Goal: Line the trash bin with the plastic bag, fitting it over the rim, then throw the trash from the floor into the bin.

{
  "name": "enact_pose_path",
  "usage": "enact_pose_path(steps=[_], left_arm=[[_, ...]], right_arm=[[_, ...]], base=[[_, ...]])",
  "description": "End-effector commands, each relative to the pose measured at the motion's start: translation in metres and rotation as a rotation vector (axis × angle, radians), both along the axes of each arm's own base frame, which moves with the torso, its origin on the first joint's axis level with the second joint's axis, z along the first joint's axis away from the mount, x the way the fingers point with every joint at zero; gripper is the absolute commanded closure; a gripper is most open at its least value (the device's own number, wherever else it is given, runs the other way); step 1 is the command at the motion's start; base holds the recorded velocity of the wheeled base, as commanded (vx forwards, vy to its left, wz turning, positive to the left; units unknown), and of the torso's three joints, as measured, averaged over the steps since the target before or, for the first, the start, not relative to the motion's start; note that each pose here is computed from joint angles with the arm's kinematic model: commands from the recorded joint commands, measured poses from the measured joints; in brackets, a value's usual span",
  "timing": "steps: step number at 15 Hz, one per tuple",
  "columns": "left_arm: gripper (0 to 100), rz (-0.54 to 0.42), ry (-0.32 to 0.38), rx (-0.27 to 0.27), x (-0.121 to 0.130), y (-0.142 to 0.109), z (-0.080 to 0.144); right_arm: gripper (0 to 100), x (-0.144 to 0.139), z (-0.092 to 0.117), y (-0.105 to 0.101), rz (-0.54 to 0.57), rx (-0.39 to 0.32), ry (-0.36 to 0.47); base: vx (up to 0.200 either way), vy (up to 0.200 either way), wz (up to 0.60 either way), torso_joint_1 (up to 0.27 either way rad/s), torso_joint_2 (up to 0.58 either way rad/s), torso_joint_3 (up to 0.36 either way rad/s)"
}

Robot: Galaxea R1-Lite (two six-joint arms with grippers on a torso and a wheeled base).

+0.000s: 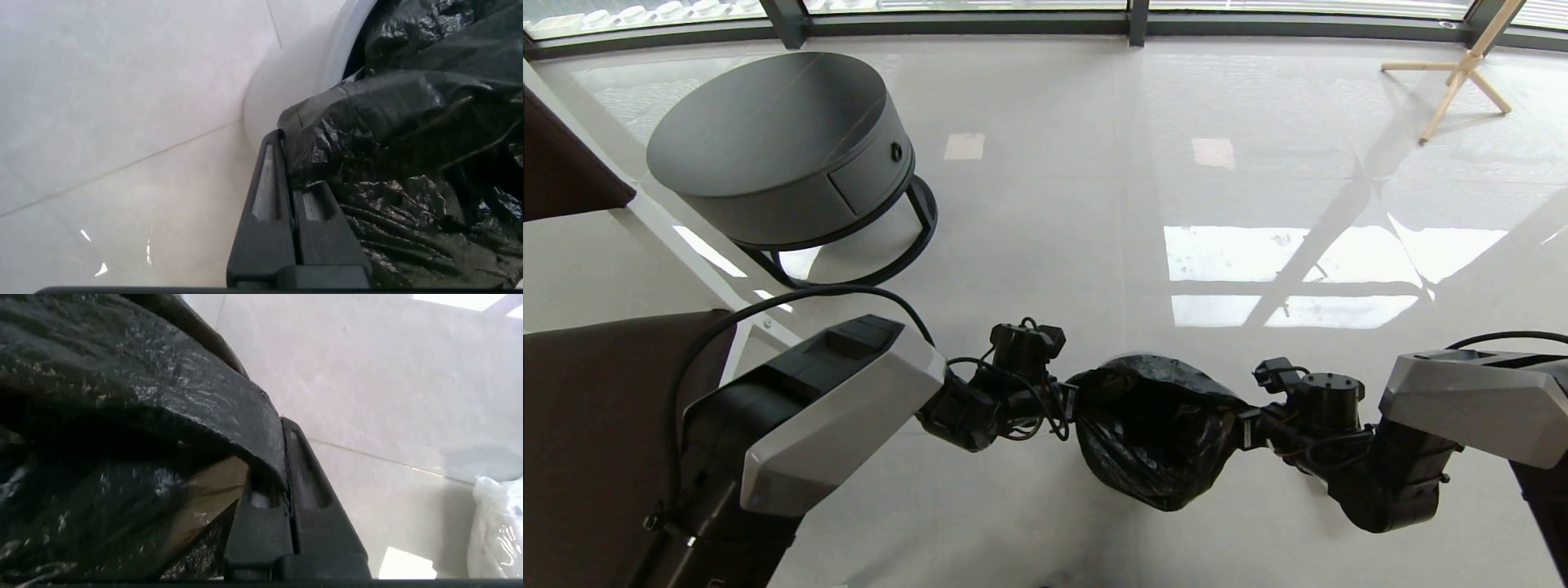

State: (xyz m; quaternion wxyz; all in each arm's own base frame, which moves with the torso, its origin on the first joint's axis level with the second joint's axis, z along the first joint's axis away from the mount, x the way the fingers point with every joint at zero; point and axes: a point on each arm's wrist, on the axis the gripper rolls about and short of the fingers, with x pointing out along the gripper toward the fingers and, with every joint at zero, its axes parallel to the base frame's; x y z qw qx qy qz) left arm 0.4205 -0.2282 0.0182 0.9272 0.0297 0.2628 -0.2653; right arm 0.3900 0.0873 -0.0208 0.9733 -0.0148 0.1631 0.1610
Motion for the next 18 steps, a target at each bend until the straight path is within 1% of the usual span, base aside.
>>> enact_pose_path(steps=[1,2,3,4,7,9,11,14,18], left_arm=[[100,0.0,-0.007,-0.005,0.001,-0.001,-0.001],[100,0.001,-0.016,-0.012,0.002,-0.001,-0.003],[100,0.002,-0.044,-0.03,0.003,-0.002,-0.002],[100,0.002,-0.048,-0.032,0.004,-0.002,-0.001],[100,0.002,-0.045,-0.031,0.004,-0.002,-0.003],[100,0.002,-0.035,-0.025,0.004,-0.003,-0.011],[100,0.004,-0.039,-0.026,0.005,-0.003,-0.011],[100,0.004,-0.043,-0.028,0.006,-0.003,-0.01],[100,0.001,-0.024,-0.016,0.002,-0.002,-0.014]], right_arm=[[100,0.003,-0.007,0.002,0.003,-0.002,0.007],[100,0.004,-0.006,0.002,0.004,-0.001,0.001],[100,0.007,-0.004,0.004,0.005,0.004,-0.014],[100,0.008,-0.003,0.004,0.005,0.005,-0.018],[100,0.014,0.004,0.005,0.005,0.013,-0.049],[100,0.022,0.005,0.007,0.005,0.012,-0.043],[100,0.027,0.009,0.009,0.001,0.041,-0.043],[100,0.031,0.005,0.011,0.0,0.049,-0.041],[100,0.022,-0.007,0.017,0.016,0.036,0.009]], base=[[0.0,0.0,0.0,0.0,0.0,0.0],[0.0,0.0,0.0,0.0,0.0,0.0],[0.0,0.0,0.0,0.0,0.0,0.0],[0.0,0.0,0.0,0.0,0.0,0.0],[0.0,0.0,0.0,0.0,0.0,0.0],[0.0,0.0,0.0,0.0,0.0,0.0],[0.0,0.0,0.0,0.0,0.0,0.0],[0.0,0.0,0.0,0.0,0.0,0.0],[0.0,0.0,0.0,0.0,0.0,0.0]])
